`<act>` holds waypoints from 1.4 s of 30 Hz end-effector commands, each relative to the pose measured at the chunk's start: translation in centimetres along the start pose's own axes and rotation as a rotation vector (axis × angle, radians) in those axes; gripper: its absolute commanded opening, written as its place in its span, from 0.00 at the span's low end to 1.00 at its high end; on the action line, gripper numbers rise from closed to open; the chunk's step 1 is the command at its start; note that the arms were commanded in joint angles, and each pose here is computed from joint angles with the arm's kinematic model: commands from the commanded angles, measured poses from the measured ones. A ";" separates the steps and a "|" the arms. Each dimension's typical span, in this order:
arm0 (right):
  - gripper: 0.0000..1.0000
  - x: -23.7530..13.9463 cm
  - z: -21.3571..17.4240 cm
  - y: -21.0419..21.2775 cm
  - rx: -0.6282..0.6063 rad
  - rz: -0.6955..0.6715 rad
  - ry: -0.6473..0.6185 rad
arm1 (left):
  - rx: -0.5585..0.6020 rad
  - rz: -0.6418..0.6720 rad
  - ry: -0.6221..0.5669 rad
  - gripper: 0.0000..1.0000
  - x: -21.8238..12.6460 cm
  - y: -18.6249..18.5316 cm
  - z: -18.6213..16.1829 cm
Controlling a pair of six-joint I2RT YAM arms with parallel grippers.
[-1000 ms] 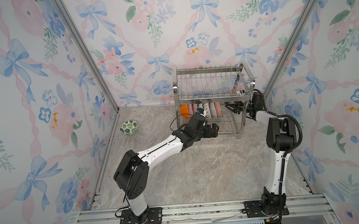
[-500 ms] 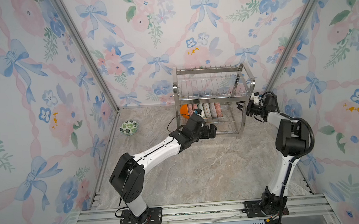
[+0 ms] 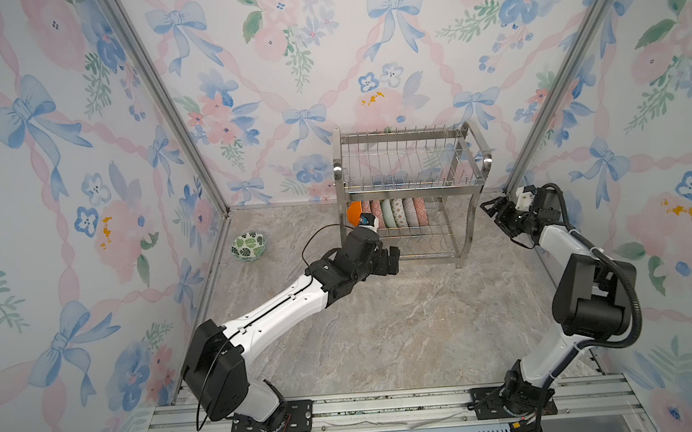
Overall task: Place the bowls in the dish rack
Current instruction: 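Open the right gripper and withdraw it while the left gripper draws back, then move the left gripper to the green-leaf bowl while the right gripper draws back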
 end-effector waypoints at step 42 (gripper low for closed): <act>0.97 -6.8 -34.3 25.9 -1.069 0.296 0.122 | -0.877 0.551 -0.100 0.98 -10.0 36.1 -8.3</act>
Point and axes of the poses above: each gripper's point midway between its finger pads, its own x axis out along the fingers, its own y axis along the line the jaws close on, z = x × y, the point moved 8 cm from there along -x, back along the fingers, and after that the axes turned 5 degrees about x, right-handed, at the moved point
